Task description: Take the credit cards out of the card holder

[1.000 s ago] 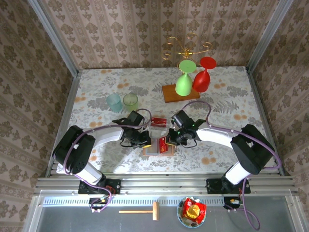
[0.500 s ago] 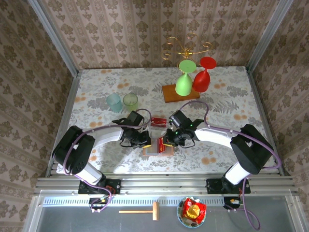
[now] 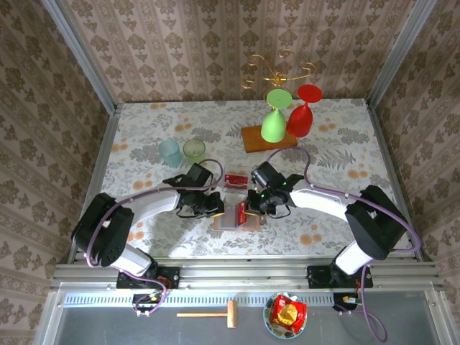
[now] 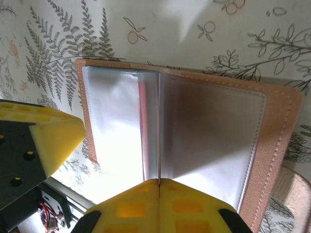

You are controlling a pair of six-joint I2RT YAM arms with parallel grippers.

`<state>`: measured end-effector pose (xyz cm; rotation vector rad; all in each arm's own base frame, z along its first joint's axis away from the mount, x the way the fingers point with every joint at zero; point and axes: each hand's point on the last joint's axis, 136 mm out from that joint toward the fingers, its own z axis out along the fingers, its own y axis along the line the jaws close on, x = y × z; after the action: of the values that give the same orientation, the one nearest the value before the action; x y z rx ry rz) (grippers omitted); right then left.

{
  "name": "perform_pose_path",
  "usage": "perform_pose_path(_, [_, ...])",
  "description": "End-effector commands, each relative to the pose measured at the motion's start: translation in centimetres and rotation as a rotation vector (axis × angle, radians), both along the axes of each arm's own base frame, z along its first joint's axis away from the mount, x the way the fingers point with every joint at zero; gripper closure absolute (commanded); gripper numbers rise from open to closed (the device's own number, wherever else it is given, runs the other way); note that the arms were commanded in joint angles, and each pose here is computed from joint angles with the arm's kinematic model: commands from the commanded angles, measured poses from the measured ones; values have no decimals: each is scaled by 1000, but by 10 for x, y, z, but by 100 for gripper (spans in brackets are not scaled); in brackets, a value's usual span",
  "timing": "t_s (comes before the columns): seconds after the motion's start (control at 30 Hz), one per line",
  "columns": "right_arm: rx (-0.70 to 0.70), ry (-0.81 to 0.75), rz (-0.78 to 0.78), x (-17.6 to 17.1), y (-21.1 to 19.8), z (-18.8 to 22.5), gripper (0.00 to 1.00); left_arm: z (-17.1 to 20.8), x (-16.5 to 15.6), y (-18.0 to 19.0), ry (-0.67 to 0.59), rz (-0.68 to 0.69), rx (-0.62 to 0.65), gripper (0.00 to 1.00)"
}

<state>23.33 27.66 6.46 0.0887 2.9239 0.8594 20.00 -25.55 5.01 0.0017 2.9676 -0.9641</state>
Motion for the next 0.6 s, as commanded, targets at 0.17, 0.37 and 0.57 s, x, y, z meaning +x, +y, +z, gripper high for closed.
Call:
perform_pose_path(0.17, [-82, -161, 245, 6, -3, 45, 100, 23, 16, 14, -84, 68, -32, 90])
perform_pose_path(0.37, [-204, -369, 524, 28, -3, 75, 100, 17, 18, 34, -82, 109, -22, 90])
perform_pose_path(0.57, [-356, -475, 933, 46, -1, 82, 100, 9, 12, 45, -61, 131, -14, 89])
